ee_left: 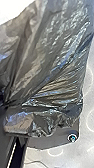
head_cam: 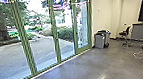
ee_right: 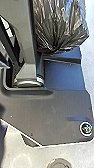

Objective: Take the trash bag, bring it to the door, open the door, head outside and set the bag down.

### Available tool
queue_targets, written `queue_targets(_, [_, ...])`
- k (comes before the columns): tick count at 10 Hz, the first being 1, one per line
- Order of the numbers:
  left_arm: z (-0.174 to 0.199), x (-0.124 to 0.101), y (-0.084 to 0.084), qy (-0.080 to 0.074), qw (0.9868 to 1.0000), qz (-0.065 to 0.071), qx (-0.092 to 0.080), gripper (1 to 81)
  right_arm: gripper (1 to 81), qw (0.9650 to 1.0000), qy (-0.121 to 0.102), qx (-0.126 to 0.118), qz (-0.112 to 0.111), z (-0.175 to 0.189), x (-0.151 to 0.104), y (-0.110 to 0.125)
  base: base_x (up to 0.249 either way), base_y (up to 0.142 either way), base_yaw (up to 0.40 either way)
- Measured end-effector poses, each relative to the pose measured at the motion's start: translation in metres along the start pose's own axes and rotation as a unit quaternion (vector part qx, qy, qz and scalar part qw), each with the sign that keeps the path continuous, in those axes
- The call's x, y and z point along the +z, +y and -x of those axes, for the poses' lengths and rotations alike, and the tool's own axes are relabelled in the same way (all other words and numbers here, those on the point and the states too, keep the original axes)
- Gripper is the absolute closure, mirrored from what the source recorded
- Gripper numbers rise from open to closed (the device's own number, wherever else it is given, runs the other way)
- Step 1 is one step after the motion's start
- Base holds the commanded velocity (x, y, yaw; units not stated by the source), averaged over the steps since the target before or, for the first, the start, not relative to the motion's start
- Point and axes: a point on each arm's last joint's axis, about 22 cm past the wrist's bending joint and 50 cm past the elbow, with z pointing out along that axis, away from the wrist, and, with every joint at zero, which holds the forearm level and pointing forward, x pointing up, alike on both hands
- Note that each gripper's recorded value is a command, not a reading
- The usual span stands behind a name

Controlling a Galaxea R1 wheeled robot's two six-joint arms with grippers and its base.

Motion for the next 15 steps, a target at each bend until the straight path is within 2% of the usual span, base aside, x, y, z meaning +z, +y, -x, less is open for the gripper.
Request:
queue_targets(6, [0.0005,-0.0005,-0.0022,0.000,1.0000,-0.001,0.000,81.1,1.0,1.0000,0.000,0.000,0.000,0.0004,0.0001,-0.0004,0.125,0.000,0.000])
queue_targets(15, [0.0001,-0.0003,-0.0015,0.000,1.0000,-0.001,0.000,81.1,1.0,1.0000,0.001,0.000,-0.001,-0.0007,0.0006,-0.0024,0.127,-0.080,0.000])
